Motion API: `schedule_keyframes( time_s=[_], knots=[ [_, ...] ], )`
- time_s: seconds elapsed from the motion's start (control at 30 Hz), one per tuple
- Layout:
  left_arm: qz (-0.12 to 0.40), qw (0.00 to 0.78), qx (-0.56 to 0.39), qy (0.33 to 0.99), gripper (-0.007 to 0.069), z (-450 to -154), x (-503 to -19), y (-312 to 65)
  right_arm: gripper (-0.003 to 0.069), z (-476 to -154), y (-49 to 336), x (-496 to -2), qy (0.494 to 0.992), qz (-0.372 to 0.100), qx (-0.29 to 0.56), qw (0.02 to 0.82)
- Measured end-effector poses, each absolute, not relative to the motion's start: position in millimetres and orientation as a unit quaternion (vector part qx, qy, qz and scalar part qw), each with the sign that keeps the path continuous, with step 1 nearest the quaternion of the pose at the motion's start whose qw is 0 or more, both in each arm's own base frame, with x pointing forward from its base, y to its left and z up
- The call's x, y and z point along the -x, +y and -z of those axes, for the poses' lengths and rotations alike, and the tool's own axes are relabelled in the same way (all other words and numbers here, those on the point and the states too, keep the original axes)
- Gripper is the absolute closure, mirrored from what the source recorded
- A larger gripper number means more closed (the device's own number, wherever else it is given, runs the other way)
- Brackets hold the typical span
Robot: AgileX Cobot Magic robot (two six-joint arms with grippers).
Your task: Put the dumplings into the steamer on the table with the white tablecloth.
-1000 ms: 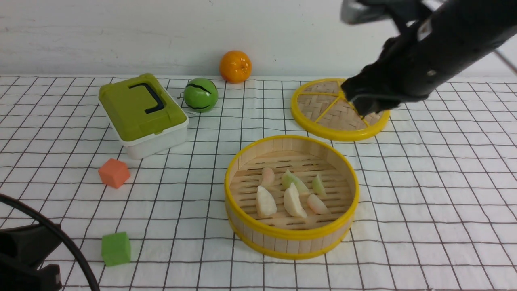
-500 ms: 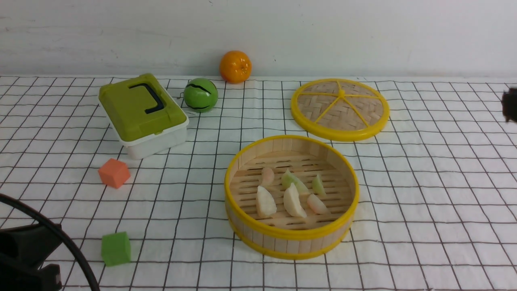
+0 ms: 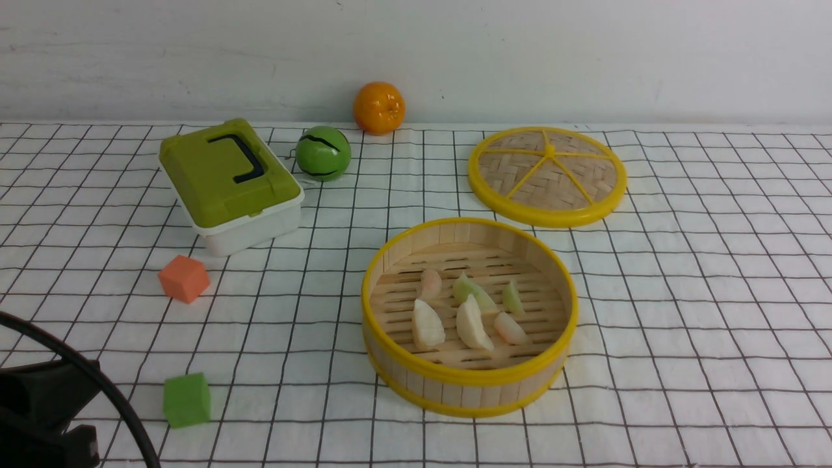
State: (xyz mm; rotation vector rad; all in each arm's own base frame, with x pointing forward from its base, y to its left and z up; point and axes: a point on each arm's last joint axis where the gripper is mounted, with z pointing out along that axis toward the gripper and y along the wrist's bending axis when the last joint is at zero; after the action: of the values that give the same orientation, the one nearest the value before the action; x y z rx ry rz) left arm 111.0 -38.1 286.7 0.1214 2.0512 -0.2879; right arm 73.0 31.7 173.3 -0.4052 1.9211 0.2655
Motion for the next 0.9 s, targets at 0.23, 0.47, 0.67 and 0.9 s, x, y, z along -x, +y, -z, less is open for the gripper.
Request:
schedule_keyframes(
  time_s=[0.23, 0.47, 0.67, 0.9],
  knots=[
    [0.119, 0.508, -0.050, 0.851, 0.0515, -287, -111, -38, 0.0671, -180, 26, -67, 0.781, -0.109, 0.153, 0.596],
    [0.119, 0.508, -0.050, 0.851, 0.0511, -287, -111, -38, 0.0669, -186, 9, -56, 0.753, -0.069, 0.042, 0.654],
    [0.119, 0.508, -0.050, 0.851, 0.0504, -287, -111, -38, 0.0667, -178, 1, -55, 0.780, -0.036, -0.031, 0.624],
    [0.119, 0.508, -0.050, 0.852, 0.0496, -287, -111, -38, 0.0663, -173, 0, -52, 0.803, -0.031, -0.043, 0.593]
  ],
)
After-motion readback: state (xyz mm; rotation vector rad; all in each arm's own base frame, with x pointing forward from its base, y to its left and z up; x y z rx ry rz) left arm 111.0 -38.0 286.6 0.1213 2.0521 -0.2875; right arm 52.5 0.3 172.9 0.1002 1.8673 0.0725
